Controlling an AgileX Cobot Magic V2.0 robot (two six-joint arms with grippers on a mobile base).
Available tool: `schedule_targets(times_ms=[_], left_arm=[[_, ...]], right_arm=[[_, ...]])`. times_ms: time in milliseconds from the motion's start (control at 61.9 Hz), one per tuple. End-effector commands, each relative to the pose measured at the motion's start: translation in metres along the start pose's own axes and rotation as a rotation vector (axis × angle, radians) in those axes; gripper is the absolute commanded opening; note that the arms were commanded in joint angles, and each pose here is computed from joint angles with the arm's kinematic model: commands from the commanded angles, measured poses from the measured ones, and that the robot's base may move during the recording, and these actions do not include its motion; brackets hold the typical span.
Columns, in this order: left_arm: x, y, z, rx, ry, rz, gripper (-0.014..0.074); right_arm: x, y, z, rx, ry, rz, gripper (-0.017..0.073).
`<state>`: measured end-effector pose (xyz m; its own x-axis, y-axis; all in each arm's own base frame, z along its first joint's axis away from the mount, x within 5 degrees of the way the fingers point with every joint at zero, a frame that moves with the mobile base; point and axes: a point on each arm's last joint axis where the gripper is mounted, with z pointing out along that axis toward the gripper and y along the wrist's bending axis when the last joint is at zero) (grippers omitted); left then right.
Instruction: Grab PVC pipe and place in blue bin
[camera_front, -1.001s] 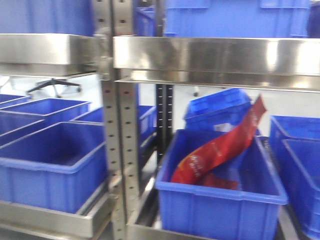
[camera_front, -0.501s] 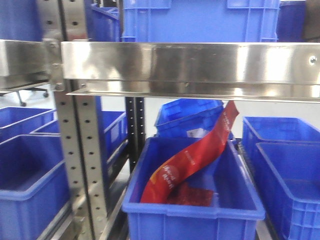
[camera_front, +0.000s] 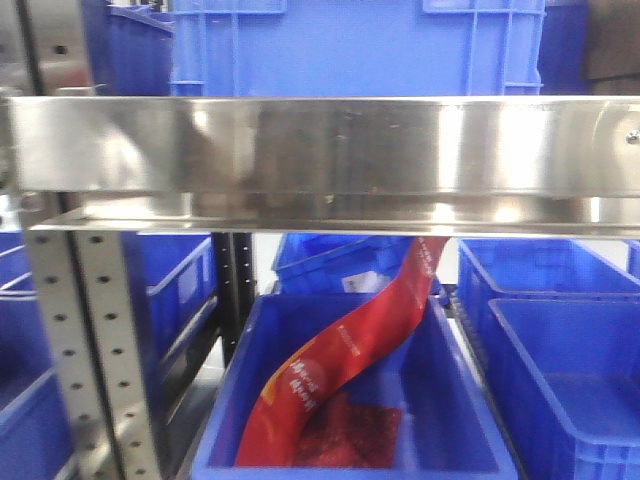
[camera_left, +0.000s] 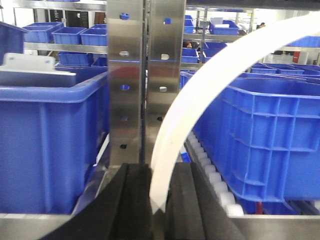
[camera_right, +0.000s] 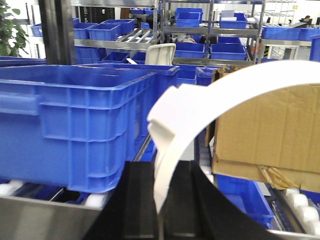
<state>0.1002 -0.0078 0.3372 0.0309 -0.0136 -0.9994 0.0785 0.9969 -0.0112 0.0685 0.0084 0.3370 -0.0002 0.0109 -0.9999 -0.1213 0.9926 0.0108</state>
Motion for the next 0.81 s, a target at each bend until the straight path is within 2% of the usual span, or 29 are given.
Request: schedule_targets(times_ms=[0, 791], left_arm=[[-0.0028, 0.0004, -0.0009, -0.004, -0.025, -0.008, -0.0111], [-0.0028, 0.0004, -0.0009, -0.004, -0.025, -0.008, -0.0111]], right_arm=[[-0.0025, 0.0001, -0.0012, -0.001, -0.03, -0.01, -0.0162], [-0.0025, 0.0001, -0.0012, -0.001, -0.03, -0.01, -0.0162]])
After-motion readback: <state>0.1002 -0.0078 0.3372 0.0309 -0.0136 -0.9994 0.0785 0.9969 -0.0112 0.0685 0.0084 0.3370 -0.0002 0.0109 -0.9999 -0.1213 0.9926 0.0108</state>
